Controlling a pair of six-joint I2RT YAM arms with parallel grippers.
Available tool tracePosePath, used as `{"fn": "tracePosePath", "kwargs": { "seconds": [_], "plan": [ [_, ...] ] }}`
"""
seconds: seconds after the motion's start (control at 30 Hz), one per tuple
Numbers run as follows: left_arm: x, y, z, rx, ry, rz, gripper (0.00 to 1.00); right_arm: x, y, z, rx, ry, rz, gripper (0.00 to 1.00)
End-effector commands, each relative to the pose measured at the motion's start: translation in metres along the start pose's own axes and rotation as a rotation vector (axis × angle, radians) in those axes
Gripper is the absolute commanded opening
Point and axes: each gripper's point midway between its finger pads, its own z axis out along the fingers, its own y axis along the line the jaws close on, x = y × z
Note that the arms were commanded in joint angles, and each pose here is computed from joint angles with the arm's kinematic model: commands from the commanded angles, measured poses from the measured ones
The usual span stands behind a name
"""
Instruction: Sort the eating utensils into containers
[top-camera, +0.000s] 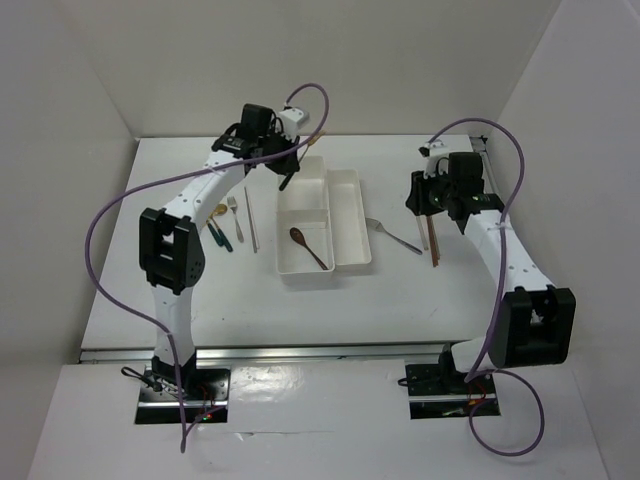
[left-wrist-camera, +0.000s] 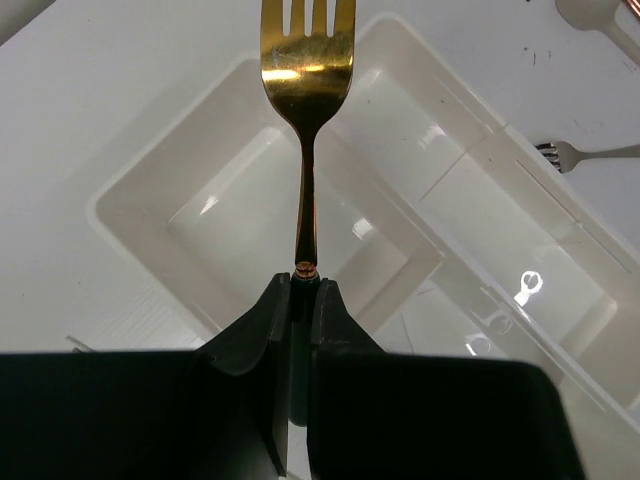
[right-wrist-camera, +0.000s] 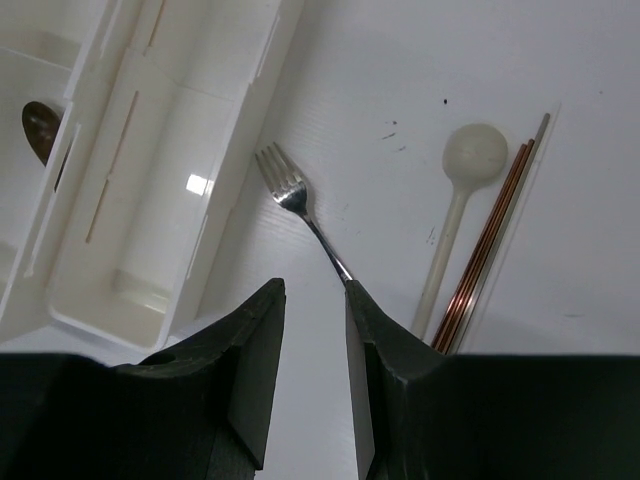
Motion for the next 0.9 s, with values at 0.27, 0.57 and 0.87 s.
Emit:
{"fn": "tracePosePath", "kwargs": {
  "seconds": [0.27,0.57,0.87],
  "plan": [
    [0.013,-0.017,0.041,0.000,-0.005,0.113,0.00,0.010,-0.007,-0.019,0.025,0.013,0.010,0.38],
    [0.056,-0.012,0.047,-0.033,0.065,0.105,0.00,0.017,-0.013,-0.021,0.040,0.020,0.025,0.38],
    [0.061,-0.006,0.044,-0.085,0.046,0.091,0.00,0.021,-0.014,-0.017,0.037,0.037,0.031,0.38]
  ]
}}
